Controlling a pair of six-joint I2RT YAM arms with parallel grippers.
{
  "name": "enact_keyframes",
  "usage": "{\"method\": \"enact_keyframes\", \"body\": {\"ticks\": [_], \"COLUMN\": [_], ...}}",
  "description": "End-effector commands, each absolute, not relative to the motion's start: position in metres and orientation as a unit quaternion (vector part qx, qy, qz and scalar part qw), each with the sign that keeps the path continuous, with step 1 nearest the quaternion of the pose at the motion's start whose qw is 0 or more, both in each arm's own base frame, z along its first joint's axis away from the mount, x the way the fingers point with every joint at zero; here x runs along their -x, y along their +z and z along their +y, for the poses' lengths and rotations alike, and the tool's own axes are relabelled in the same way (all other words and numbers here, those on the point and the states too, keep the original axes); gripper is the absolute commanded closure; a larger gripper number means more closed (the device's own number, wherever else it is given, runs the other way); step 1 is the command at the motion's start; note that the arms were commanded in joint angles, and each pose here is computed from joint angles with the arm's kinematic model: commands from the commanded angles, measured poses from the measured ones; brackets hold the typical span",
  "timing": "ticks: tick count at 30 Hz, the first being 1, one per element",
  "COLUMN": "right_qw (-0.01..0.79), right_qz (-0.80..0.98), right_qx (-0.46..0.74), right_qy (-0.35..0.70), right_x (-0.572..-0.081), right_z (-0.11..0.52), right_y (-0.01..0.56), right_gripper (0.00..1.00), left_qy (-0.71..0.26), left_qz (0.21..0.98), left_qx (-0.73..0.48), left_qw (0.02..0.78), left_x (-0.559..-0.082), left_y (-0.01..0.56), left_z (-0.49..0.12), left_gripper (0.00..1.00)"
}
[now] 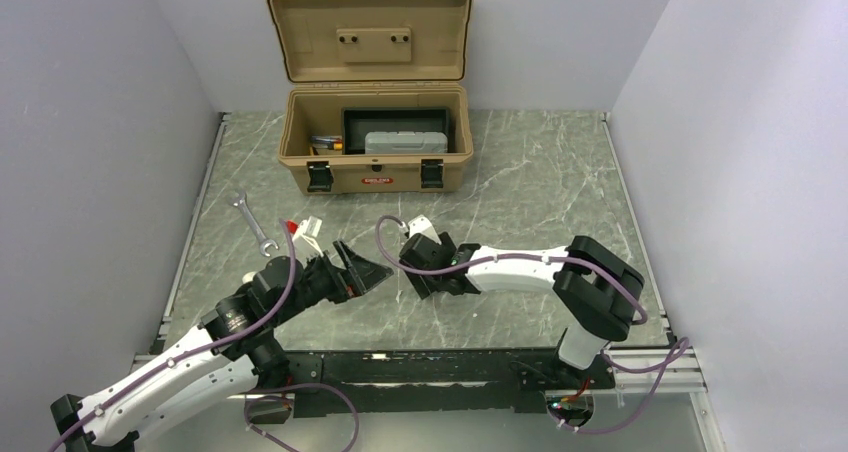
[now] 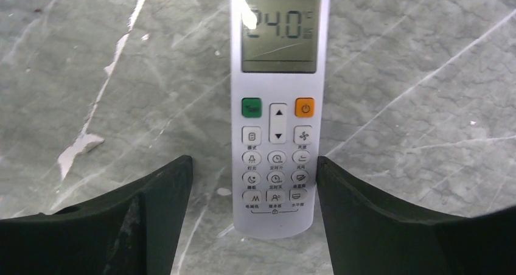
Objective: Load the batteries into the remote control
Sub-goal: Turn over the remote control at the center of the board.
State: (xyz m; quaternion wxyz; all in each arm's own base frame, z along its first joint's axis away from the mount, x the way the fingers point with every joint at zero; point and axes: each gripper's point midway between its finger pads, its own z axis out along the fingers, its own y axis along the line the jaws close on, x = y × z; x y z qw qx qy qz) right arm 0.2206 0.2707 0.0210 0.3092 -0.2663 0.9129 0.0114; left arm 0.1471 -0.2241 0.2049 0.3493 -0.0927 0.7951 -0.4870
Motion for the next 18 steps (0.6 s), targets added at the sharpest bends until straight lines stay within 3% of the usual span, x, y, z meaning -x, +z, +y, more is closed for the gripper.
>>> {"method": "enact_keyframes", "body": {"ticks": [1, 6, 18], "right_qw": [0.318, 0.351, 0.445], "right_qz": [0.908, 0.900, 0.871], "right_qx": [0.268, 0.254, 0.160], "right_qy": [0.043, 0.048, 0.135], "right_x": [-0.214, -0.221, -0.222], "right_z": [0.285, 0.287, 0.255], "right_y": [0.036, 0.063, 0.129], "right_gripper": [0.22, 0.14, 0.14], "left_qy": [-0.483, -0.468, -0.342], "left_qz": [0.793, 0.798, 0.836], "left_qx": [0.106, 0.111, 0.088], "left_qw": [0.357, 0.365, 0.421], "left_x": [-0.149, -0.150, -0.158], "left_y": [0.205, 0.204, 0.208], "left_z": [-0.219, -0.211, -0.167], "left_gripper": [0.01, 0.00, 0.01]}}
